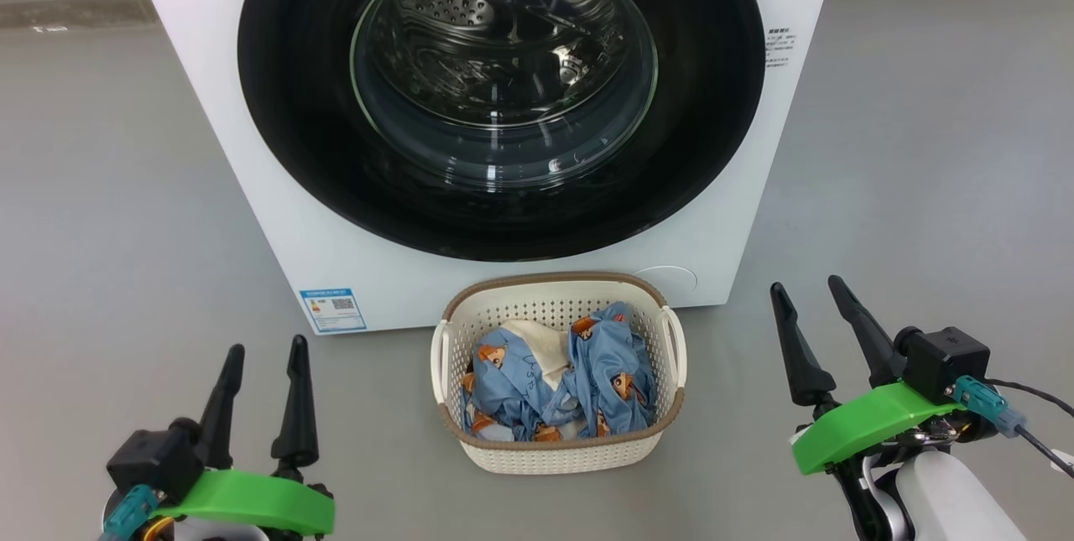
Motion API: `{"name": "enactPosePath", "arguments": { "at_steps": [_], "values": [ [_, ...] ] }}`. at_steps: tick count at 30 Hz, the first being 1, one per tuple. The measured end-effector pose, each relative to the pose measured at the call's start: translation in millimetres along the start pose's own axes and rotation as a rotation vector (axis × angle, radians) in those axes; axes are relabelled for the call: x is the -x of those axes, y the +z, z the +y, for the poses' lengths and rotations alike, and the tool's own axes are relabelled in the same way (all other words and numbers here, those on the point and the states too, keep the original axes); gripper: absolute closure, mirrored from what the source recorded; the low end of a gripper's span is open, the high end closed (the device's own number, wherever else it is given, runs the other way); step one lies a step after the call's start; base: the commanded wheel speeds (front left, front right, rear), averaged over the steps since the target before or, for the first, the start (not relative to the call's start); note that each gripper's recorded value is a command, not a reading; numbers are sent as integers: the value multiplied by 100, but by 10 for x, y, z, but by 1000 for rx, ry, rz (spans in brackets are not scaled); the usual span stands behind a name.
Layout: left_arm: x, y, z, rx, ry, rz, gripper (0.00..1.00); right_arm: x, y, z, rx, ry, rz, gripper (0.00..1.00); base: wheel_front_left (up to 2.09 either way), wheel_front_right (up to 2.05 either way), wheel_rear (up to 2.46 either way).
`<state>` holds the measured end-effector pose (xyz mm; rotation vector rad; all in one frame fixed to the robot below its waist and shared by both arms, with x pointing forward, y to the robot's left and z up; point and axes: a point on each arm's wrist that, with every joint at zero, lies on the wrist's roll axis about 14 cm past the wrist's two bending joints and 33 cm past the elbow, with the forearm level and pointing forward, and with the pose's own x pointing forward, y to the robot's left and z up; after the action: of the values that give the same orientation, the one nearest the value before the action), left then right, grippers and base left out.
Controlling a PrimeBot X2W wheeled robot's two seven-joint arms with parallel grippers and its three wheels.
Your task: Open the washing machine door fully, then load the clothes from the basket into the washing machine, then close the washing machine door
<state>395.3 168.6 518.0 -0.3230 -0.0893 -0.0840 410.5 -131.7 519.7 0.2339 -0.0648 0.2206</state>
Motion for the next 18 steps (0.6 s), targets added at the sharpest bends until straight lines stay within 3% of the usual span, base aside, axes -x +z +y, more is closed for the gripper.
{"name": "enactPosePath", "arguments": {
  "at_steps": [18],
  "values": [
    [15, 22, 0, -4, 0, -5, 0, 18, -50, 16, 3, 4, 18, 0, 0, 0, 0]
  ]
}}
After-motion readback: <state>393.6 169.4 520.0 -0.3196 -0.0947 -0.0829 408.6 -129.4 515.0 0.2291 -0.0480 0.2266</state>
